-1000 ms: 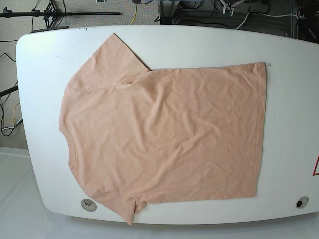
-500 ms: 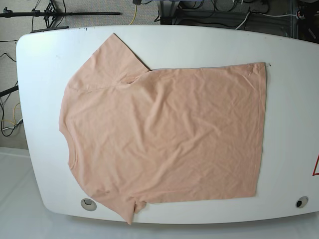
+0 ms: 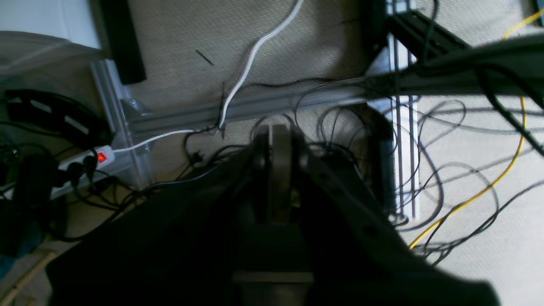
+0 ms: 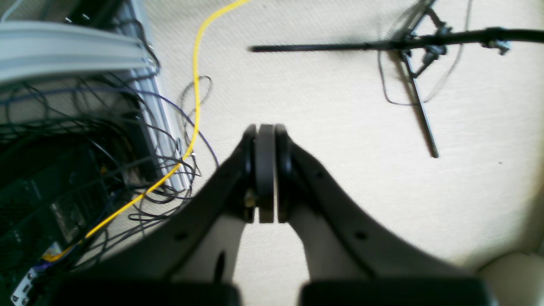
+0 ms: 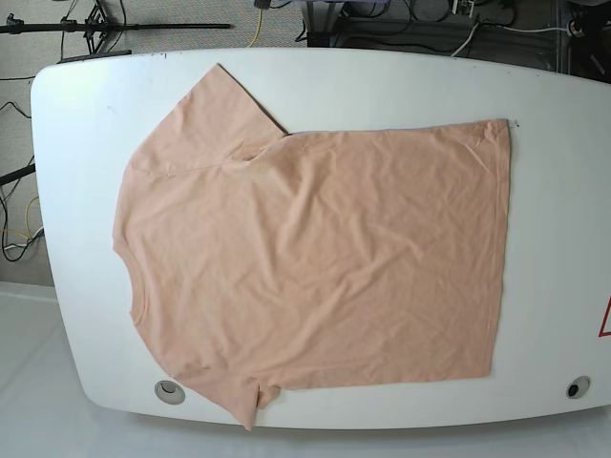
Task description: Fold the T-shirt properly
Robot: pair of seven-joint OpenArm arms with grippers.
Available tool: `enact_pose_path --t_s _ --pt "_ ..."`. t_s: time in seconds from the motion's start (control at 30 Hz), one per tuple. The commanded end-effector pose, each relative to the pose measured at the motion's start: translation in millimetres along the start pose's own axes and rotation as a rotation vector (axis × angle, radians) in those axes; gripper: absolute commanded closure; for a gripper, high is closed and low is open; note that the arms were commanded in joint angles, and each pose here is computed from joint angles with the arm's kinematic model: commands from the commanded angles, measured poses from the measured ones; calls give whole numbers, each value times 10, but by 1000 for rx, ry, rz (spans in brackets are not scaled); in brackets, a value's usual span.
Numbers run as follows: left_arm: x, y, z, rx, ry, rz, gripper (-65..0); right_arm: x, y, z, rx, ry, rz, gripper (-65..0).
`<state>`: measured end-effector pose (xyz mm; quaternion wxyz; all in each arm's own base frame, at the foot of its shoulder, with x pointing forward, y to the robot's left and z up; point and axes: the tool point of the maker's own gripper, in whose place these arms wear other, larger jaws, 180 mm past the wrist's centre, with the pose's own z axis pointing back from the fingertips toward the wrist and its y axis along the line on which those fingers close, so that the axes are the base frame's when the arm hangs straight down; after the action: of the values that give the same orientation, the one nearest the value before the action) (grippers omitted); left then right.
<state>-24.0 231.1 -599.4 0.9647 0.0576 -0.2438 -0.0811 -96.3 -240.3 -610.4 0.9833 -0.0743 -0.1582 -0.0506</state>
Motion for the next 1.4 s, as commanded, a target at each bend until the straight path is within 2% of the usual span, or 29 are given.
enact_pose_path --t_s 0.0,0.37,0.43,0.7,0.77,1.1,1.37 --pt "-20 148 71 29 -12 8 0 5 -63 36 -11 -21 2 0" --pt "131 308 202 50 -79 4 0 138 -131 107 -14 -84 12 0" --pt "73 298 329 42 -85 -8 0 207 -205 150 -21 -108 16 0" --pt "286 278 576 20 -177 -57 0 510 -333 343 -22 -211 34 0" --pt "383 278 799 21 -214 -67 0 648 -381 537 -12 -249 79 0" --pt "574 455 1059 60 -240 -65 0 876 -433 759 -7 -307 103 0" --pt "770 580 1220 94 -272 -52 0 1000 -341 910 12 -346 121 0"
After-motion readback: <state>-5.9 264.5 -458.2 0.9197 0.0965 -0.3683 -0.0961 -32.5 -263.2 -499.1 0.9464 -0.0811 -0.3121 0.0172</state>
